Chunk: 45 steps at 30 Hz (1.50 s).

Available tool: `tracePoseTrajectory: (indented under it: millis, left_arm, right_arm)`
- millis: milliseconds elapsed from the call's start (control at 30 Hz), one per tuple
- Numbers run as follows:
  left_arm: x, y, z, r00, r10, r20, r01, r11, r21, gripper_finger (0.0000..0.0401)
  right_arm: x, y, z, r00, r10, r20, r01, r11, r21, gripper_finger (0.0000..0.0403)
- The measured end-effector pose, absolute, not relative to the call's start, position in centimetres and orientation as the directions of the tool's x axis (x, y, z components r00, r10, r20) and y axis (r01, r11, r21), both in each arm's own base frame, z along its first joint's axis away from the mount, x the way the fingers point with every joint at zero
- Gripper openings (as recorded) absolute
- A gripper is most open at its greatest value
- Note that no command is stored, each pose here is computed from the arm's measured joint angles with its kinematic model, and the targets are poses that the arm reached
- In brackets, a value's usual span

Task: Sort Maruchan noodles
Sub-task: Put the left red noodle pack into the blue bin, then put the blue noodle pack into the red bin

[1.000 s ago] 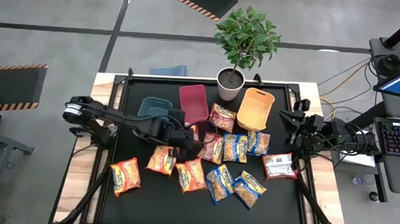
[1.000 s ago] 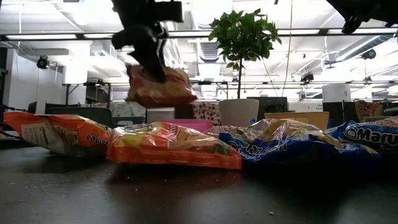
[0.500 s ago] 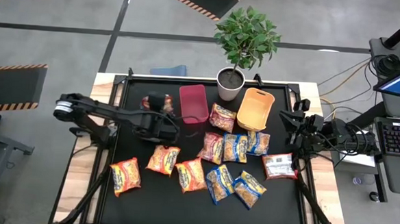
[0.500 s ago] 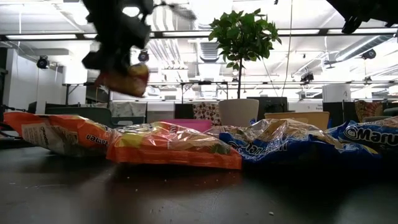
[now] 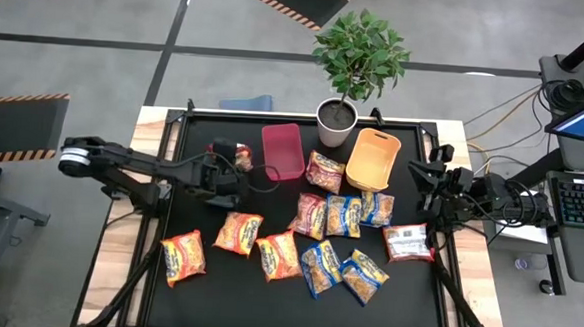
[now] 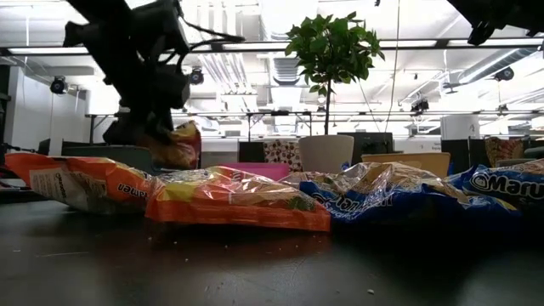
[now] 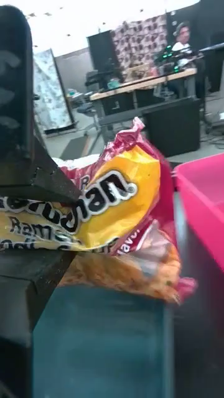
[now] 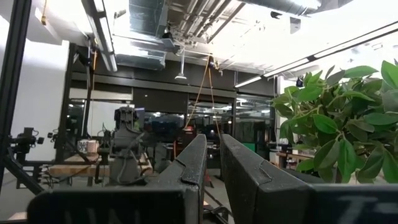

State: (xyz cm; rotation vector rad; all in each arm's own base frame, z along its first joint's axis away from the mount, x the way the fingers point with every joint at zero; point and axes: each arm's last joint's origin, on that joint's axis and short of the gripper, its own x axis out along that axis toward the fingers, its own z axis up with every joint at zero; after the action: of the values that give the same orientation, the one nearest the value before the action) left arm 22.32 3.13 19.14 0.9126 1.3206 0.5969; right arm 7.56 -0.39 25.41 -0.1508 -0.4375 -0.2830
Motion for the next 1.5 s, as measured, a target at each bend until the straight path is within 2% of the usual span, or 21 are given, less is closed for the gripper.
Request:
tracePoseTrajectory:
  millis: [133,500,667,733,800,900,1000,1100,1167,1500]
  left_arm:
    - [21.8,3.7,18.4,0.145,0.817,-0.558,0.117,0.546,0.83,0.0079]
    - [21.8,4.2,18.3,0.144,0.793,-0.593,0.062,0.59,0.805,0.0079]
    - [22.5,4.1,19.9,0.175,0.794,-0.583,-0.067,0.6,0.797,0.0079]
    - [23.0,4.0,21.1,0.207,0.764,-0.611,-0.131,0.641,0.756,0.0079]
    - [23.7,3.7,22.5,0.27,0.686,-0.676,-0.186,0.726,0.663,0.0079]
    - [24.7,3.0,24.8,0.399,0.502,-0.767,-0.258,0.865,0.431,0.0079]
    - [25.5,2.1,26.7,0.502,0.306,-0.809,-0.288,0.941,0.177,0.0079]
    - [26.0,0.7,27.9,0.564,0.149,-0.812,-0.307,0.951,-0.039,0.0079]
    - [26.1,-0.6,28.3,0.581,0.065,-0.811,-0.287,0.949,-0.129,0.0079]
    - [24.8,-8.0,28.3,0.557,-0.139,-0.819,-0.228,0.923,-0.311,0.0079]
  right_arm:
    - [7.6,-0.4,25.4,0.867,-0.238,0.437,0.306,0.948,-0.09,0.0038]
    - [7.6,-0.5,25.4,0.863,-0.261,0.433,0.326,0.942,-0.081,0.0038]
    - [7.5,-0.5,25.4,0.863,-0.261,0.433,0.326,0.942,-0.081,0.0038]
    - [7.5,-0.5,25.4,0.863,-0.261,0.433,0.326,0.942,-0.081,0.0038]
    - [7.6,-0.5,25.4,0.863,-0.261,0.432,0.326,0.942,-0.081,0.0038]
    - [7.5,-0.5,25.4,0.863,-0.261,0.433,0.326,0.942,-0.081,0.0038]
    - [7.5,-0.5,25.4,0.863,-0.261,0.433,0.326,0.942,-0.08,0.0038]
    - [7.5,-0.5,25.4,0.863,-0.261,0.433,0.325,0.943,-0.078,0.0038]
    - [7.5,-0.5,25.4,0.863,-0.261,0.433,0.321,0.944,-0.07,0.0038]
    - [7.5,-0.5,25.4,0.861,-0.261,0.437,0.314,0.948,-0.053,0.0038]
